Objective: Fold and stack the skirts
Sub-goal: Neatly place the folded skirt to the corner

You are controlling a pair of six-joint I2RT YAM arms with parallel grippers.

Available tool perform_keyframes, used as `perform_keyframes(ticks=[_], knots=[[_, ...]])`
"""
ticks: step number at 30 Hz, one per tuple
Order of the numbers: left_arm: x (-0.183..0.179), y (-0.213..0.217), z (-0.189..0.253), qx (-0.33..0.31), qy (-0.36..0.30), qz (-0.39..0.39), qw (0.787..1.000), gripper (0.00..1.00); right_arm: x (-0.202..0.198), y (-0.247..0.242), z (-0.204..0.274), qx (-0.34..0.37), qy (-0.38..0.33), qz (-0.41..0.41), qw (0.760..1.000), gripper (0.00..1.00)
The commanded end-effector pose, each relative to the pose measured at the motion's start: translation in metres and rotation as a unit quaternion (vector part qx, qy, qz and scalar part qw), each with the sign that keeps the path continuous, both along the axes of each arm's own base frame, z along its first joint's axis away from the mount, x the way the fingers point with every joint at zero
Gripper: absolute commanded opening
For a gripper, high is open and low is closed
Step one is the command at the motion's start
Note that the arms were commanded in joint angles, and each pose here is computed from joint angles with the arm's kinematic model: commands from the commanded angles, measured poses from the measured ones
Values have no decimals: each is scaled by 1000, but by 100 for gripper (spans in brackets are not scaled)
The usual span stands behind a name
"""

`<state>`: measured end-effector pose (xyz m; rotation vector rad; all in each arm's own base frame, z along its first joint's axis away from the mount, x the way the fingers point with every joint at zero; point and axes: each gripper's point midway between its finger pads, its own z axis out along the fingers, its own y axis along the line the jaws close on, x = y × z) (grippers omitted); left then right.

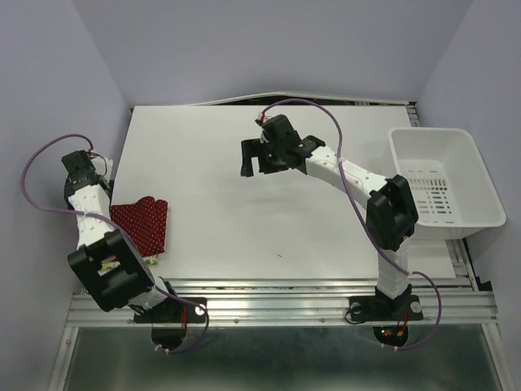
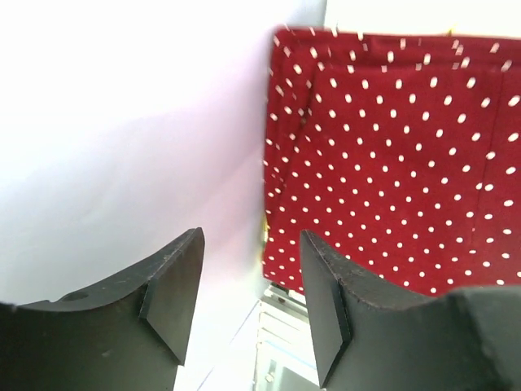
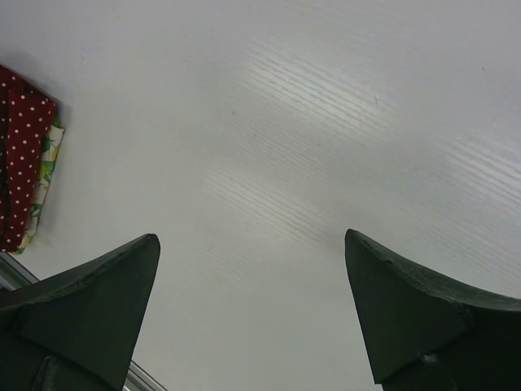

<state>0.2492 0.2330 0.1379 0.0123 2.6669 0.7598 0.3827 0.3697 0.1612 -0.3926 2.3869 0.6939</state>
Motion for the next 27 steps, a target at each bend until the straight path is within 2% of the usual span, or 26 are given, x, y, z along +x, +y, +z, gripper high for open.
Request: perform_keyframes(ticks=[1, 4, 6, 10, 11, 16, 17, 18, 19, 20, 21, 25, 27], knots=[[6, -17, 33, -8, -31, -27, 999, 62, 15, -6, 34, 6, -57, 10, 998, 100], [22, -42, 36, -44, -44, -68, 996, 63, 21, -23, 40, 7, -66, 20, 998, 100], [42, -71, 41, -69, -61, -109, 990, 72, 26, -42, 45, 7, -72, 19, 997, 100], [76, -117, 59, -98, -97, -163, 977, 75, 28, -77, 49, 0, -80, 4, 997, 100], [88, -137, 64, -104, -103, -192, 970, 89, 35, -94, 51, -3, -82, -10, 997, 100], [138, -208, 106, -146, -161, -269, 938, 90, 32, -157, 36, -38, -77, -46, 995, 100], [150, -221, 104, -159, -163, -272, 935, 96, 26, -174, 27, -48, -69, -58, 995, 100], [157, -232, 107, -161, -168, -279, 932, 99, 24, -184, 22, -57, -67, -65, 994, 100], [168, -264, 109, -166, -171, -308, 921, 99, 15, -194, 11, -72, -63, -63, 993, 100], [171, -291, 109, -177, -171, -327, 912, 99, 12, -204, 7, -88, -66, -64, 992, 100], [176, -292, 108, -179, -174, -324, 913, 99, 6, -206, 3, -90, -62, -64, 992, 100], [183, -364, 83, -212, -166, -372, 888, 99, -15, -220, -14, -114, -58, -57, 990, 100], [178, -385, 73, -232, -163, -386, 878, 99, -21, -222, -19, -115, -63, -54, 990, 100]])
